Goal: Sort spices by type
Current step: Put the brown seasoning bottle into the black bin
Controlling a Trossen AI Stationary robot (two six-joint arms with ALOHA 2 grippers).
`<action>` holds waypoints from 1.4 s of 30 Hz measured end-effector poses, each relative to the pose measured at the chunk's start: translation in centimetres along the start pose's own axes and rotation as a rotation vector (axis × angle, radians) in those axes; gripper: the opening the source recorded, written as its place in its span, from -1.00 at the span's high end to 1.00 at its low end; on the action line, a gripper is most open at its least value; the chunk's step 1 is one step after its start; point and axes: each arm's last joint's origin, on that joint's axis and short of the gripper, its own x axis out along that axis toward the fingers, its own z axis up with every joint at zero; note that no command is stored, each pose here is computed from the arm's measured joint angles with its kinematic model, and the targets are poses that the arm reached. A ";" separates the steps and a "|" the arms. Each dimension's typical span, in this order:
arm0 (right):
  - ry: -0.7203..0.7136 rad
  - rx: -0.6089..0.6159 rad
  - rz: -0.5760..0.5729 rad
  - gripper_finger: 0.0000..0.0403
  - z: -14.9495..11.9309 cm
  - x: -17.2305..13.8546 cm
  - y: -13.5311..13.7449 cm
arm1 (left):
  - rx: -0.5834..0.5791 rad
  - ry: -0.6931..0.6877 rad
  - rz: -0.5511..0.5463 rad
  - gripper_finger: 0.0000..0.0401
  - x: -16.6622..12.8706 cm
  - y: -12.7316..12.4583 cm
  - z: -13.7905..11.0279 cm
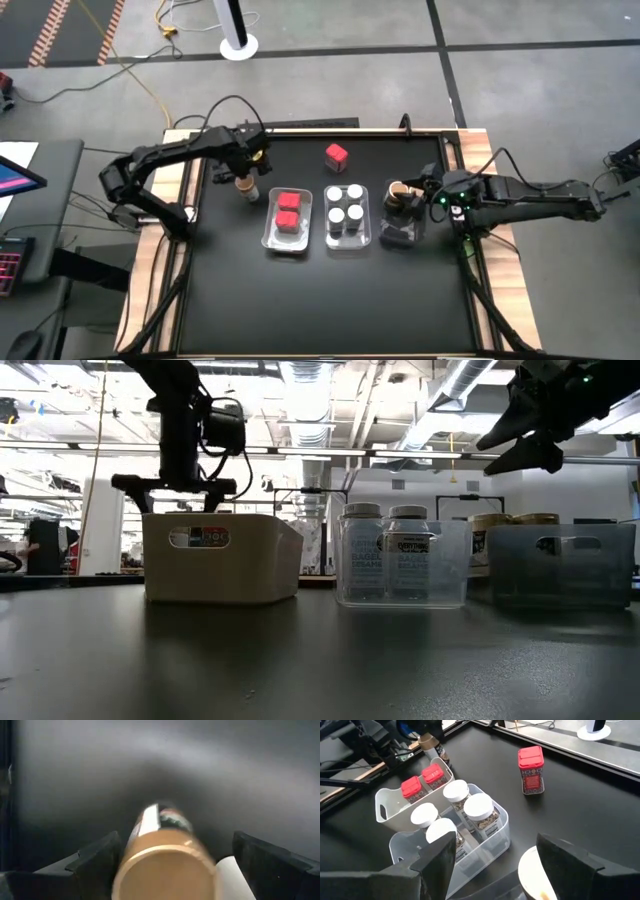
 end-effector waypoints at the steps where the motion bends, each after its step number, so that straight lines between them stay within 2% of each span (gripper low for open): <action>1: 0.001 0.000 -0.001 -0.50 0.0 0.0 0.0 | -0.012 0.009 0.006 -0.82 0.2 0.1 -0.2; 6: 0.010 0.000 0.016 -0.50 0.0 0.0 0.0 | -0.045 0.077 0.027 -0.82 1.1 0.5 -1.2; 16: 0.013 0.000 0.021 -0.50 0.0 0.0 0.1 | -0.092 0.089 0.019 -0.80 1.4 0.5 -1.3; 30: 0.025 -0.005 0.015 -0.50 -0.2 0.0 0.0 | -0.092 0.111 0.018 -0.34 1.4 0.6 -1.2; 35: 0.025 -0.004 0.015 -0.50 -0.2 0.0 0.0 | 0.042 0.124 0.011 -0.34 1.4 0.7 -1.3; 42: 0.024 -0.004 0.015 -0.50 -0.2 0.0 0.0 | 0.538 0.143 -0.031 -0.38 1.4 0.7 -1.3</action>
